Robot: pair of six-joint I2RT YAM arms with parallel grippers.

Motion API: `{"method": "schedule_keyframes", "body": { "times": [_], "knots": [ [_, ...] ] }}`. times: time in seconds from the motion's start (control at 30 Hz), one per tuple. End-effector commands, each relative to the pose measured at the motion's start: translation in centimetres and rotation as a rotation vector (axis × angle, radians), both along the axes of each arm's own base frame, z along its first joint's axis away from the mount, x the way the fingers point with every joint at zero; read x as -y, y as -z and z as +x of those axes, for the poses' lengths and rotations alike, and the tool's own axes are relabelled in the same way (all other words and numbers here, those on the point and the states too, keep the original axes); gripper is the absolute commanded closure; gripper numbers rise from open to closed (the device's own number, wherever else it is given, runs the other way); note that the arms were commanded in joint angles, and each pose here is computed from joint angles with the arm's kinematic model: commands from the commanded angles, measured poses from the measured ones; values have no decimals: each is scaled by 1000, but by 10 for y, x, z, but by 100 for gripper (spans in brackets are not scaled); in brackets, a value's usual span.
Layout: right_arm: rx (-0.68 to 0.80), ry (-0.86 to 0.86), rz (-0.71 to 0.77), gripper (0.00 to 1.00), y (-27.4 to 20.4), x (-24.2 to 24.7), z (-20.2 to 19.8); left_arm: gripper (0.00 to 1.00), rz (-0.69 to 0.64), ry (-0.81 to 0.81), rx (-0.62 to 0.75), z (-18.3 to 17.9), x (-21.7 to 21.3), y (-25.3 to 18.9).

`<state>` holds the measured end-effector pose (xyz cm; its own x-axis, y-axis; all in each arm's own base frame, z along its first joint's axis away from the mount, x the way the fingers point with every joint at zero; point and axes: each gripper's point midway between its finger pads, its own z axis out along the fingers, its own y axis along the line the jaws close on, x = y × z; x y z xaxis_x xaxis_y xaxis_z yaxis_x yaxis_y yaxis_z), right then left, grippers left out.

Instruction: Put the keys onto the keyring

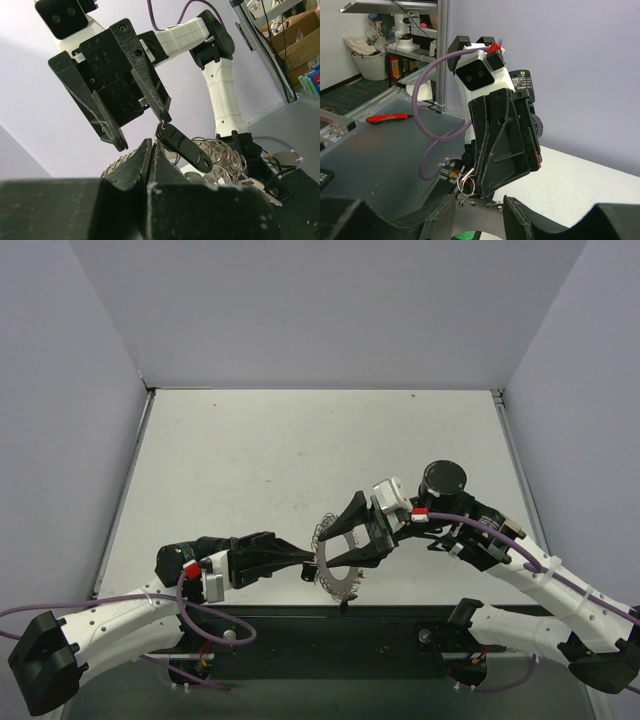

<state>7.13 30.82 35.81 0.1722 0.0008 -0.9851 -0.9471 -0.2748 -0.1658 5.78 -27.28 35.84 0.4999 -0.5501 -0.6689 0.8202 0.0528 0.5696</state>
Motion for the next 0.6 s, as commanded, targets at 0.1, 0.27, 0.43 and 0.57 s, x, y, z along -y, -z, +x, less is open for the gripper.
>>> {"method": "schedule_keyframes", "body": {
  "times": [0.1, 0.27, 0.43, 0.57],
  "knots": [
    [35, -50, 31, 61, -6, -3, -9, 100, -174, -23, 111, -10, -21, -50],
    [28, -62, 21, 62, -3, -5, -13, 100, -178, -25, 111, -11, -22, -51],
    [19, -60, 13, 64, 0, -7, -14, 100, -180, -25, 110, -10, -21, -52],
    [15, -60, 9, 66, 3, -9, -14, 100, -184, -19, 112, -11, -21, -53]
  ]
}}
